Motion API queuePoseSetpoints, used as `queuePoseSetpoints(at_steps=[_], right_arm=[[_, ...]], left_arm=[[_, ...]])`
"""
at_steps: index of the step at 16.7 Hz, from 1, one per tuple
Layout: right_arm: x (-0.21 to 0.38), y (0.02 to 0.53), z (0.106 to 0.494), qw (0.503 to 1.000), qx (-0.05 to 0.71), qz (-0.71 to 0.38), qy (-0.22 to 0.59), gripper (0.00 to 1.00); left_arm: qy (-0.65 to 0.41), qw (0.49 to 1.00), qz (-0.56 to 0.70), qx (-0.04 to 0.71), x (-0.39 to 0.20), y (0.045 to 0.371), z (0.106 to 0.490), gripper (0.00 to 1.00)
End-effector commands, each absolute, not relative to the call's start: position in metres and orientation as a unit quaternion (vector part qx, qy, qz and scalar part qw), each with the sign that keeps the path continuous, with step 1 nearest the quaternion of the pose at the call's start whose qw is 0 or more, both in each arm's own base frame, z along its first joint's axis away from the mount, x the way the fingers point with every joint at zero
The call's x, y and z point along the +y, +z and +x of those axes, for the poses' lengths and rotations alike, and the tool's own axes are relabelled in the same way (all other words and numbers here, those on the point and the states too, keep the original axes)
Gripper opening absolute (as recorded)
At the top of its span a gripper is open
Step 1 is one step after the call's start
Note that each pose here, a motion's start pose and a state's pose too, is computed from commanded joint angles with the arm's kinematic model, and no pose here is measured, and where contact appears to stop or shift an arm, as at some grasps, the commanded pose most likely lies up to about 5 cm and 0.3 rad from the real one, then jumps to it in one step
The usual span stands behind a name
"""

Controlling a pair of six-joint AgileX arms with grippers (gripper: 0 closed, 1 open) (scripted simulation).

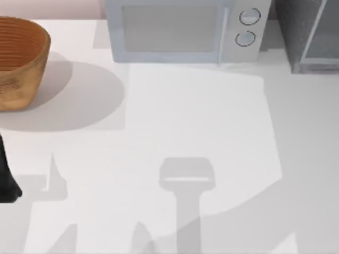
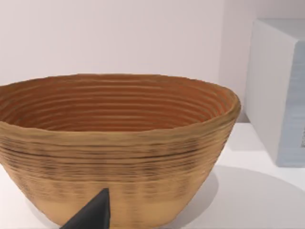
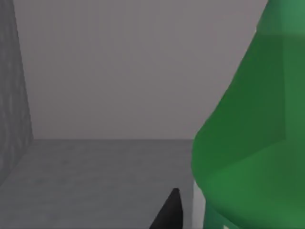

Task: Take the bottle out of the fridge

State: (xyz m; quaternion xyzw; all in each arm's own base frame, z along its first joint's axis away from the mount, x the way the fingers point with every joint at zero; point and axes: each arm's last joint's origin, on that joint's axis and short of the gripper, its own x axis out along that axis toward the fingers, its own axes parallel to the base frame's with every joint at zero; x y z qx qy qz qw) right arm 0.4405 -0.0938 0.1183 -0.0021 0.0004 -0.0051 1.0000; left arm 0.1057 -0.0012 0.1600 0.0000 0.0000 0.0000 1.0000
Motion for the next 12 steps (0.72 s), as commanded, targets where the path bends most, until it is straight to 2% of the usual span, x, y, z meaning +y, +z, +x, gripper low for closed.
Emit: queuePoseSetpoints(at_steps=[9, 12], right_arm=[[-0.095, 0.119, 0.44, 1.0, 0.001, -0.001, -0.007, 0.0], [-0.095, 0.134, 0.44, 1.0, 0.004, 0.0, -0.007, 0.0]], left_arm=[[0.0, 1.0, 0.0, 0.0, -0.001, 0.16, 0.106, 1.0], [0.0, 1.0, 0.0, 0.0, -0.001, 0.16, 0.106, 1.0]])
